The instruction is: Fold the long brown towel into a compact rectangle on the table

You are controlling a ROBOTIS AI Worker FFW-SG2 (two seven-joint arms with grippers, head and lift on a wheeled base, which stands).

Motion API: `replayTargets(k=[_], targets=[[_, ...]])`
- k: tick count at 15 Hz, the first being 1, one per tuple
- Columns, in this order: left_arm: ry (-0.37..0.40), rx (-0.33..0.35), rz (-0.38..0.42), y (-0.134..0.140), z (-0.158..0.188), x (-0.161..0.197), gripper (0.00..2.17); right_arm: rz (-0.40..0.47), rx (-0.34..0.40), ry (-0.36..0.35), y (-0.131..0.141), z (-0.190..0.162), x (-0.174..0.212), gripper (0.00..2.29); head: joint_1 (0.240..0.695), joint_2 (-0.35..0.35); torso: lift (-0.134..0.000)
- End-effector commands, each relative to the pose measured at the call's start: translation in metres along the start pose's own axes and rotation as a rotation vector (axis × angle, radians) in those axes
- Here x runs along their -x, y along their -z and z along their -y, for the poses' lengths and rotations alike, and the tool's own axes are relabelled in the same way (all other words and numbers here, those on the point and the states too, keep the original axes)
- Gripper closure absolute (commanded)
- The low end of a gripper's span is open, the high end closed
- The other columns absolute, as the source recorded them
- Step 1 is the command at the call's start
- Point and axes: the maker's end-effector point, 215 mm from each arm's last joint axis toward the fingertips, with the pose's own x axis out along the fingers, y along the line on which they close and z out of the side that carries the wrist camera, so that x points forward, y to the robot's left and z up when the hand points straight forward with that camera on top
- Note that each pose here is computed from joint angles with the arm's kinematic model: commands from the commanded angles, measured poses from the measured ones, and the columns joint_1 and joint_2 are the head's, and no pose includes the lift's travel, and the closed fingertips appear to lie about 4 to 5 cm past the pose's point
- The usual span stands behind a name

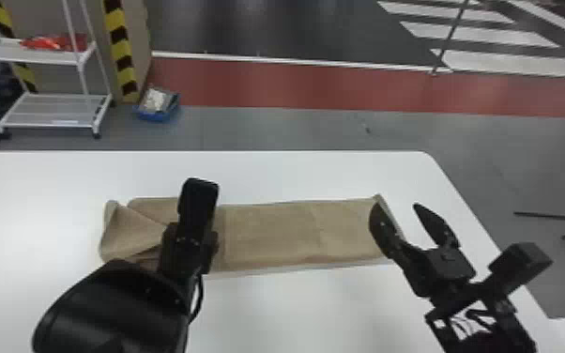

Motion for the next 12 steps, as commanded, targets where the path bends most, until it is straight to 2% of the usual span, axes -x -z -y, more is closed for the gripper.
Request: replayTargets(k=[1,2,4,6,9,10,12], targets=[[0.027,-0.033,0.052,-0.009,0.032,0.000,0.38,-0.001,-0.002,-0.008,0.002,-0.003,-0.003,0.11,0.695,-0.197,-0.120],[0.013,-0.035,0.047,-0.005,0.028,0.001,0.00,-0.001,0.000,-0.007,0.002,-0.003,-0.003,0.11,0.695,-0.209,-0.120],[-0.046,0.020,0.056,-0.005,-0.006,0.011,0.00,0.003,0.002,-0.012,0.000,-0.005,-0.006,0.11,0.695,-0.226,-0.120],[-0.102,0.122,0.084,-0.005,-0.057,0.034,0.02,-0.002,0.003,-0.018,0.003,-0.011,-0.008,0.11,0.695,-0.210,-0.120],[-0.195,0.218,0.122,-0.001,-0.122,0.061,0.02,-0.001,0.004,-0.030,0.003,-0.018,-0.011,0.11,0.695,-0.129,-0.120],[-0.226,0.245,0.117,0.008,-0.144,0.063,0.02,-0.003,0.005,-0.030,0.004,-0.018,-0.011,0.11,0.695,-0.107,-0.120],[-0.233,0.295,0.085,0.029,-0.166,0.063,0.03,-0.003,0.005,-0.027,0.005,-0.019,-0.011,0.11,0.695,-0.061,-0.120]])
